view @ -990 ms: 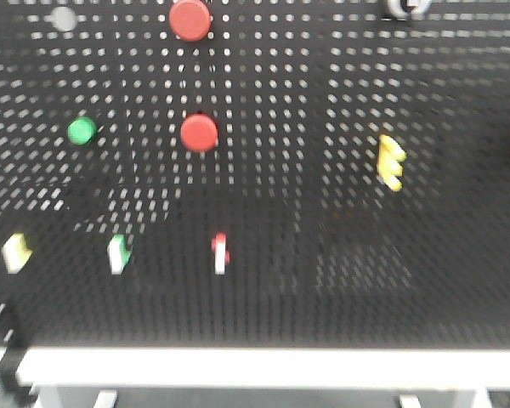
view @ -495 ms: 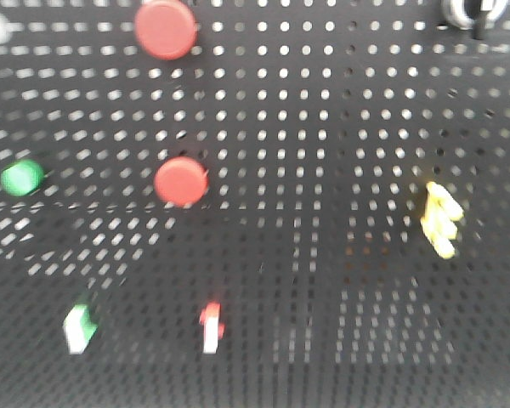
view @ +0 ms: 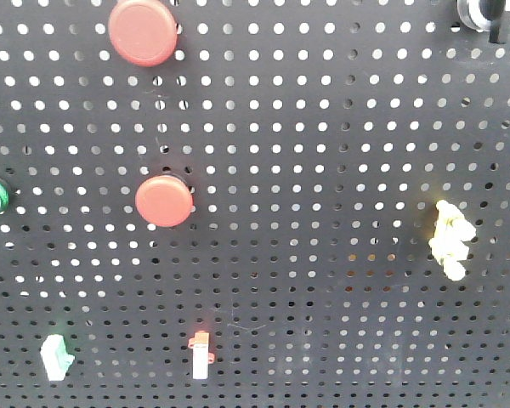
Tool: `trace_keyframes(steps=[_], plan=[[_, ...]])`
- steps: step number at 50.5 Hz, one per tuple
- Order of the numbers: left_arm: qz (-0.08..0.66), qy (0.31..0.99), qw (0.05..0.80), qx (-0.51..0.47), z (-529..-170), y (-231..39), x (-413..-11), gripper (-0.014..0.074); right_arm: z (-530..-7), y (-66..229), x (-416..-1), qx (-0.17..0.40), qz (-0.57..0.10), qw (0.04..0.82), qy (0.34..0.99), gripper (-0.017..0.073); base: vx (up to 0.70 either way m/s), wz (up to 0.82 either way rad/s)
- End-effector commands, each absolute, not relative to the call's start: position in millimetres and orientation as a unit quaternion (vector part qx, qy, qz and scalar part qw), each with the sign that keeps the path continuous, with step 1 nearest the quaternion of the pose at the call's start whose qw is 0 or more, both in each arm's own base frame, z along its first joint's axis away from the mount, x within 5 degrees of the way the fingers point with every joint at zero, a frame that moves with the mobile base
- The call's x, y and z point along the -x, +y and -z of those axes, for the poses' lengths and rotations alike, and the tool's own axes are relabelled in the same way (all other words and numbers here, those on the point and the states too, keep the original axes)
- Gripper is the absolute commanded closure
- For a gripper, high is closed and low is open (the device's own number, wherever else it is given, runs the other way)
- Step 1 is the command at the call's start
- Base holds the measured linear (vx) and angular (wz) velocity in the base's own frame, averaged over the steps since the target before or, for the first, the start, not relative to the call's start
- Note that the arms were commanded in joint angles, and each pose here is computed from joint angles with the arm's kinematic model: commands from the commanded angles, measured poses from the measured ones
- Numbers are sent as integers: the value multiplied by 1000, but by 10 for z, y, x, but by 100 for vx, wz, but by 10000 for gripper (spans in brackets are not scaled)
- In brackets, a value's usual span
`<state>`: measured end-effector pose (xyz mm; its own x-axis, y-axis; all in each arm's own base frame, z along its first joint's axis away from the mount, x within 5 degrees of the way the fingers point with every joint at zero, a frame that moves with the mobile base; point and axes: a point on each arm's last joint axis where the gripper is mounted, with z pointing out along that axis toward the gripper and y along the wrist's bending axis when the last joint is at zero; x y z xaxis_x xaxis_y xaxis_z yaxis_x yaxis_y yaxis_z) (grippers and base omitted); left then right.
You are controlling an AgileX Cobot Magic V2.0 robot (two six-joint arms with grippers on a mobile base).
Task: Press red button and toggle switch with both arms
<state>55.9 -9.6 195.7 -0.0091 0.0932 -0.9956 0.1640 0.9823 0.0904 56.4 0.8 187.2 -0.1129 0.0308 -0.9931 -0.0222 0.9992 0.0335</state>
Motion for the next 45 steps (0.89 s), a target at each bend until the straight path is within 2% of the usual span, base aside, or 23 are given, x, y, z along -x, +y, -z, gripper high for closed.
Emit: trace_keyframes(steps=[1, 16, 24, 28, 31, 35, 40, 45], plan=[[28, 687, 721, -78, -1930, -86, -561, 591, -1916, 10, -562, 2, -16, 698, 716, 562, 1, -1], [28, 686, 723, -77, -1934, -86, -561, 591, -1936, 13, -562, 3, -17, 706, 708, 562, 0, 0], [30, 650, 757, -65, -2027, -73, -554, 591, -2074, 28, -551, 8, -25, 757, 653, 562, 0, 0], [88, 638, 765, -11, -2137, -64, -538, 591, -2214, 35, -524, -4, -49, 790, 611, 562, 0, 0], [112, 643, 758, 2, -2267, -71, -512, 591, -2384, 34, -485, -20, -74, 804, 590, 562, 0, 0], [98, 645, 757, -21, -2500, -80, -465, 591, -2678, 29, -407, -23, -83, 818, 569, 562, 0, 0], [68, 638, 765, -54, -2890, -84, -424, 591, -3102, 21, -324, -14, -67, 829, 555, 562, 0, 0], [64, 615, 784, -59, -3428, -85, -403, 591, -3599, 14, -295, 2, -38, 836, 547, 562, 0, 0]])
